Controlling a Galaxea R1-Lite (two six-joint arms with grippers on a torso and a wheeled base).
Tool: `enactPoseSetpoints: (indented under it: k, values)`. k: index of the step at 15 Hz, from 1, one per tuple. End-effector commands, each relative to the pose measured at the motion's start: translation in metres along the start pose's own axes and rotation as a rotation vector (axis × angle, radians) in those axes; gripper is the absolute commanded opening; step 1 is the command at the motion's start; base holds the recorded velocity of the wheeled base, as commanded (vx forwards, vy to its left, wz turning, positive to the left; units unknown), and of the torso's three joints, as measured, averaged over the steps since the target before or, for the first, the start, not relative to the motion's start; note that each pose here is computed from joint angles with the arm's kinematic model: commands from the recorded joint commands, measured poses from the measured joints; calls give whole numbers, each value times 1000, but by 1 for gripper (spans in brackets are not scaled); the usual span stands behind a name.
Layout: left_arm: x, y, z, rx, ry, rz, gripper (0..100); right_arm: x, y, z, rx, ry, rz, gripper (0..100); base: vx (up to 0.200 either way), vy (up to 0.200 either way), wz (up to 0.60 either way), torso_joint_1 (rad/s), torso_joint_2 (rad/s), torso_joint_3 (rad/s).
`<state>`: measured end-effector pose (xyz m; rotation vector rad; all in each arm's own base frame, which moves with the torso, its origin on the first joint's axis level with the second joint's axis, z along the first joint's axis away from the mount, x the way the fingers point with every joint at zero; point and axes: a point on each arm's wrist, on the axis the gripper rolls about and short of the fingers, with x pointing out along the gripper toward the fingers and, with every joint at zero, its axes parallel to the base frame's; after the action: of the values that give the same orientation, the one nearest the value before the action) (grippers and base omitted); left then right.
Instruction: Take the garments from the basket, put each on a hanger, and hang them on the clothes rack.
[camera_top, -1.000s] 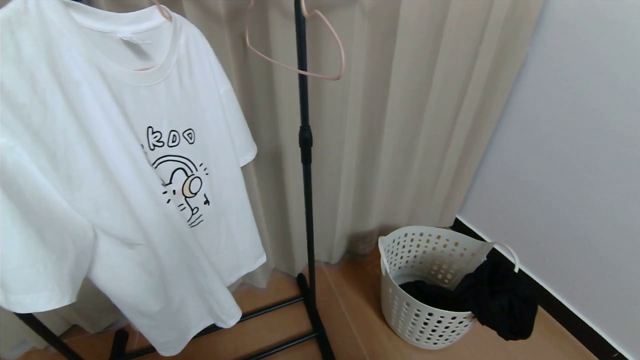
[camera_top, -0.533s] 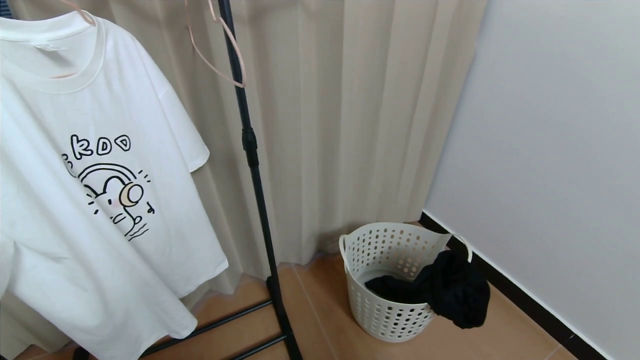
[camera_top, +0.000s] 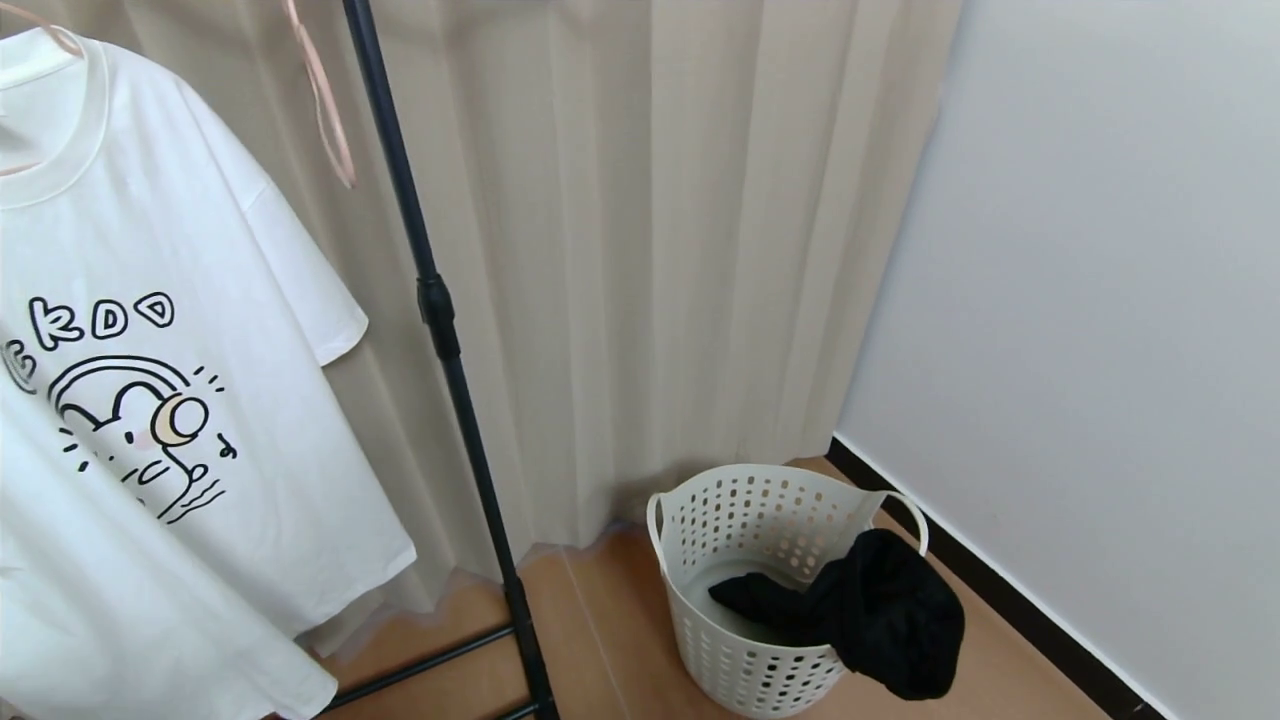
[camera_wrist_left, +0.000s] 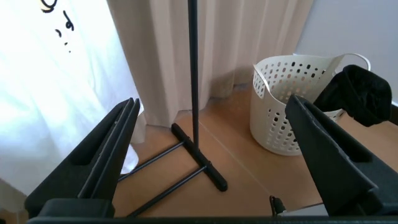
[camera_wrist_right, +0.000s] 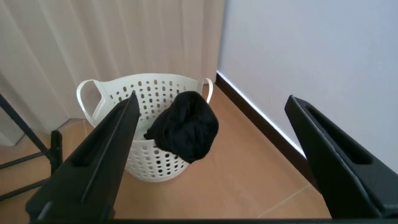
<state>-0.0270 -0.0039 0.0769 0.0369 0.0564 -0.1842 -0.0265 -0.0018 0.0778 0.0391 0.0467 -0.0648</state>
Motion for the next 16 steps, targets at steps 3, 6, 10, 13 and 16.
enactPoseSetpoints:
  k: [3,6,10,13,16]
  values:
    - [0,0,0,-1,-1,0,100,0,0,0,0,1,1,100,0,-200,0,14,1,2]
    - [0,0,0,2,1,0,100,0,0,0,-1,1,2,100,0,0,0,0,0,0]
    - [0,0,0,0,1,0,100,0,0,0,2,0,6,100,0,0,0,0,0,0]
    - [0,0,0,-2,0,8,100,0,0,0,-11,1,7,100,0,0,0,-2,2,-24]
    - [0,0,0,-16,0,7,100,2,0,0,-23,37,12,100,0,0,0,7,1,-155]
